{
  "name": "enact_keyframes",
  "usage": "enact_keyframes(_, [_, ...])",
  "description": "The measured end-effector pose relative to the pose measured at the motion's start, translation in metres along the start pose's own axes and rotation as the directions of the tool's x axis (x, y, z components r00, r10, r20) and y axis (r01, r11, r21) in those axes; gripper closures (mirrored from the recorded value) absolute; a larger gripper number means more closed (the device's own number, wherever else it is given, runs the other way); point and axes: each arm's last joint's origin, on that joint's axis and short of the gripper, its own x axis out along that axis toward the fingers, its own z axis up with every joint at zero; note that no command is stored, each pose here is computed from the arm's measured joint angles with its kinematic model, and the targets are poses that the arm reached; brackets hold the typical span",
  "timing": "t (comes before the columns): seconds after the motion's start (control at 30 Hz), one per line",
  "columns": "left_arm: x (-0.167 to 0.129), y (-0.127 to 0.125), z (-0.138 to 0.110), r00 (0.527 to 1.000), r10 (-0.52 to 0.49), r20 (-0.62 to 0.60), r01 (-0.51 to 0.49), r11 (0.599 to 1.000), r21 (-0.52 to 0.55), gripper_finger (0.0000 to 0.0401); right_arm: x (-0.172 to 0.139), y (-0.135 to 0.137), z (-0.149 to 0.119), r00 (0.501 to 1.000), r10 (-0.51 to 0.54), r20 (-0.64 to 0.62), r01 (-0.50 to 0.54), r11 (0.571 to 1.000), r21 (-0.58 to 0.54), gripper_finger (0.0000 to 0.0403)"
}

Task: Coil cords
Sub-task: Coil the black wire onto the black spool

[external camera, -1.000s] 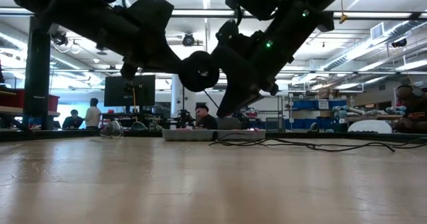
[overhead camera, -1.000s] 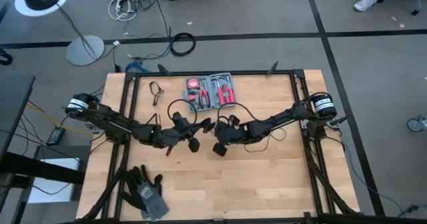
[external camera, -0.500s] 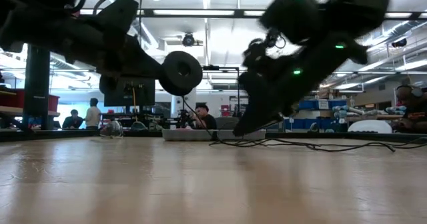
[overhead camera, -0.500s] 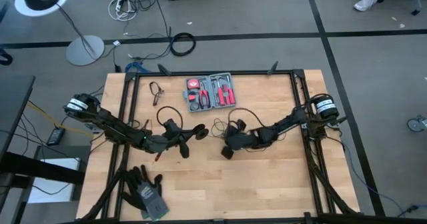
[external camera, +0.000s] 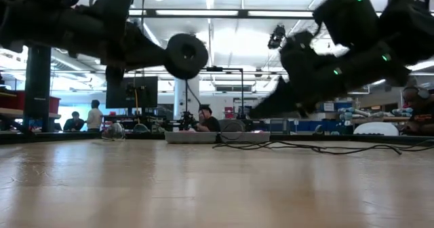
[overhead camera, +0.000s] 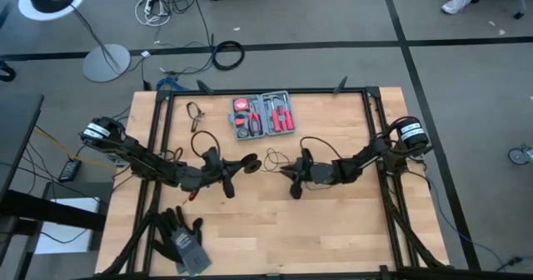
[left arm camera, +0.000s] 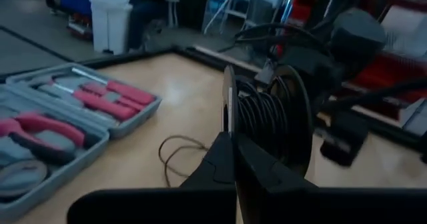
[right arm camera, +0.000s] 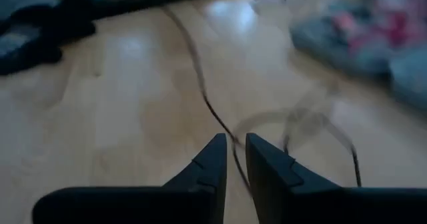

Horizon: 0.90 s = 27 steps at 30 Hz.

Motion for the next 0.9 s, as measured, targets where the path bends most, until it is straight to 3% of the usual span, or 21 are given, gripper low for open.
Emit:
enact_keyframes(0.13, [0.000, -0.002, 0.005, 0.999, -0.016, 0.043, 0.016, 1.000, -0.002, 0.0401, 0.014, 0.010, 0.022, 0.999, 0.003, 0.040, 0.005, 0.982, -0.187, 0.0336])
enact_keyframes(0.27, [0.000, -0.003, 0.007, 0.998, -0.022, 0.060, 0.023, 1.000, -0.014, 0.0401, 0.027, 0.010, 0.030, 0.997, -0.044, -0.065, 0.024, 0.960, -0.280, 0.0319])
enact_keyframes(0.47, [-0.001, -0.005, 0.012, 0.994, -0.058, 0.092, 0.063, 0.997, -0.047, 0.0401, 0.037, 0.004, 0.038, 0.990, 0.038, -0.135, -0.072, 0.964, -0.256, 0.0292])
enact_keyframes(0.9, [0.003, -0.017, 0.029, 0.977, -0.121, 0.177, 0.131, 0.990, -0.043, 0.0401, 0.038, -0.001, 0.034, 0.981, 0.056, -0.185, -0.117, 0.934, -0.339, 0.0285])
